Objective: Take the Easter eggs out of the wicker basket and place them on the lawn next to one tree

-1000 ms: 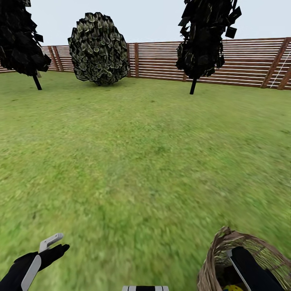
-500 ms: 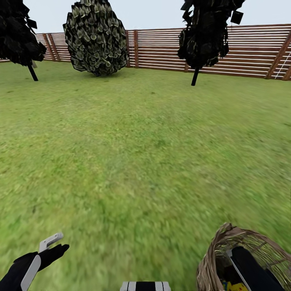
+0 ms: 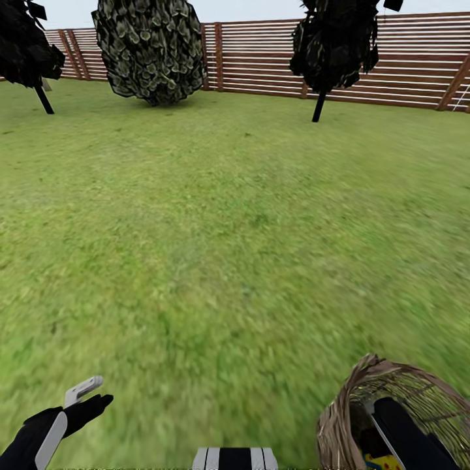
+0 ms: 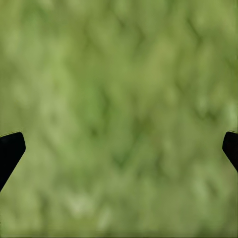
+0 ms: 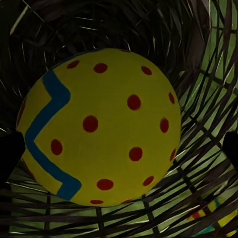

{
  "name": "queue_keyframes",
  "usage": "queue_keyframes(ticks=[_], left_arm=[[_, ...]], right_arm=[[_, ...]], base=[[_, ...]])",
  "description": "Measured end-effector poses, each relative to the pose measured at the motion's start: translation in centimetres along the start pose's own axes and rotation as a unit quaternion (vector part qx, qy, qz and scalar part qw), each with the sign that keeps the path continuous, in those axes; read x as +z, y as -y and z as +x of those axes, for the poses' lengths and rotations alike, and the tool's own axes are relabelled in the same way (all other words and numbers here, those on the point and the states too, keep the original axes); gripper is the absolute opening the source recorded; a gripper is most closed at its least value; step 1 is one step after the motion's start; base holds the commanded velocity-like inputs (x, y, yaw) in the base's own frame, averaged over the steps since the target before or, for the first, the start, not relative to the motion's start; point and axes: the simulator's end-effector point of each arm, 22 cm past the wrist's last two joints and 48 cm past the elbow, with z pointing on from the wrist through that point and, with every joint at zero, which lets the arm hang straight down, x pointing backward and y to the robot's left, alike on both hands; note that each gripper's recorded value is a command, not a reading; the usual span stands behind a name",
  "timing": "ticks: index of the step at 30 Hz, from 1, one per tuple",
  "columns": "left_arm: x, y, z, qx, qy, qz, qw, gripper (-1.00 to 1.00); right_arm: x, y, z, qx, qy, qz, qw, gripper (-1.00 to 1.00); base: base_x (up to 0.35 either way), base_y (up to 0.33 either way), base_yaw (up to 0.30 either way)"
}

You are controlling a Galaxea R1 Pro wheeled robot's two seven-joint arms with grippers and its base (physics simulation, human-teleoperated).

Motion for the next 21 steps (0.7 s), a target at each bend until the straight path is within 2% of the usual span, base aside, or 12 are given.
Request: queue_keyframes(ticks=[9, 21], left_arm=[[1.1, -0.6, 1.4, 0.002, -0.016, -0.009, 0.9998, 1.0], [2.5, -1.2, 3.6, 0.004, -0.039, -0.018, 0.9991, 1.0]], right_arm=[[1.3, -0.6, 0.2, -0.01, -0.002, -0.003, 0.9999, 1.0], [3.1, -1.0, 1.6, -0.018, -0.026, 0.001, 0.9995, 1.0]], base=[[0.0, 0.0, 0.0], [0.0, 0.0, 0.0]])
